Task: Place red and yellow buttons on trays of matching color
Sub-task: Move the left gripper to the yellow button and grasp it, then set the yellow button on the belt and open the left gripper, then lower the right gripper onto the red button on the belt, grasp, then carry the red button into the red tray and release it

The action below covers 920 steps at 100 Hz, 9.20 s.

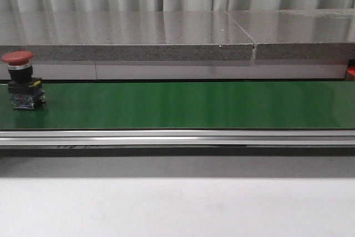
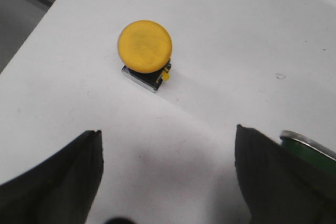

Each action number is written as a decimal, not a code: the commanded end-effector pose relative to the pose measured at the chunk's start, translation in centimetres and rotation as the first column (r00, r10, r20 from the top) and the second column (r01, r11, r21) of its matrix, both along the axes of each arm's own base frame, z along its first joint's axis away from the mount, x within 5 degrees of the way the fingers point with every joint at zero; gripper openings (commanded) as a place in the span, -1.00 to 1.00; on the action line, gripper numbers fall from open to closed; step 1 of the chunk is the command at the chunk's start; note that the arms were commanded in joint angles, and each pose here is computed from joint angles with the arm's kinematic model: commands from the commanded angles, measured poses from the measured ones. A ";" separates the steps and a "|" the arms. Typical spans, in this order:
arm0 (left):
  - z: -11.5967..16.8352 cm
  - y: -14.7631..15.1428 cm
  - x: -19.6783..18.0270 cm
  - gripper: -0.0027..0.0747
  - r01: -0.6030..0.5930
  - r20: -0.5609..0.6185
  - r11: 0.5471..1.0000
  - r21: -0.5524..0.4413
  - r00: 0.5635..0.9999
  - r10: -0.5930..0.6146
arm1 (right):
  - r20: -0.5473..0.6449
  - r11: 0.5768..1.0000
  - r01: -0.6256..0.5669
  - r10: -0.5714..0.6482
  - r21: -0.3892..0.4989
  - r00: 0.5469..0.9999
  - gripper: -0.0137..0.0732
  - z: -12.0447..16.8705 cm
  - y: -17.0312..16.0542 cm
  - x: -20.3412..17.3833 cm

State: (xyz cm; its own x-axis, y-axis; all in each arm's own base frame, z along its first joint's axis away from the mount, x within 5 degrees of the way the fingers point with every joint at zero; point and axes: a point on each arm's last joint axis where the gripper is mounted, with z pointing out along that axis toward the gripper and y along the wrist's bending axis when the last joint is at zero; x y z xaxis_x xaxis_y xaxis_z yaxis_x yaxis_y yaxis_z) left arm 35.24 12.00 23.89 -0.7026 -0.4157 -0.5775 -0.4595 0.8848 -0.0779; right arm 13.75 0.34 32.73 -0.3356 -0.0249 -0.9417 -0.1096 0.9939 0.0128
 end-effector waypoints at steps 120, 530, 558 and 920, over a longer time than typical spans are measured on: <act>-1.8 3.3 7.3 -0.48 0.013 0.077 0.996 0.086 0.997 -0.020 | 0.091 1.000 0.025 -0.026 0.006 0.996 -0.84 1.6 -0.2 0.0; 8.1 -13.0 -27.5 -0.30 0.381 0.649 0.887 0.260 0.611 -0.453 | 0.078 1.000 0.017 -0.018 0.006 0.997 -0.84 1.5 -0.1 -0.1; 8.0 -13.1 -27.5 -0.98 0.382 0.648 0.887 0.260 0.612 -0.453 | 0.078 1.000 0.017 -0.018 0.006 0.997 -0.84 1.5 -0.1 -0.1; 8.0 -13.1 -27.5 -0.98 0.384 0.643 0.887 0.258 0.617 -0.454 | -0.106 0.898 0.430 -0.421 0.086 0.901 -0.06 4.5 -17.5 18.2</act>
State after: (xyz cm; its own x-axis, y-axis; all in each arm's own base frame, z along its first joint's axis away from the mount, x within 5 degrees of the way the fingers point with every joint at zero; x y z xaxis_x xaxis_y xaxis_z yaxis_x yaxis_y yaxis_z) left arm 7.60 -1.00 30.33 -0.2895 -0.0888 -0.9530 0.0922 0.9885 -0.1201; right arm 32.45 -14.78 35.24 -0.4863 0.2060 -0.8491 0.2398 0.9660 0.0970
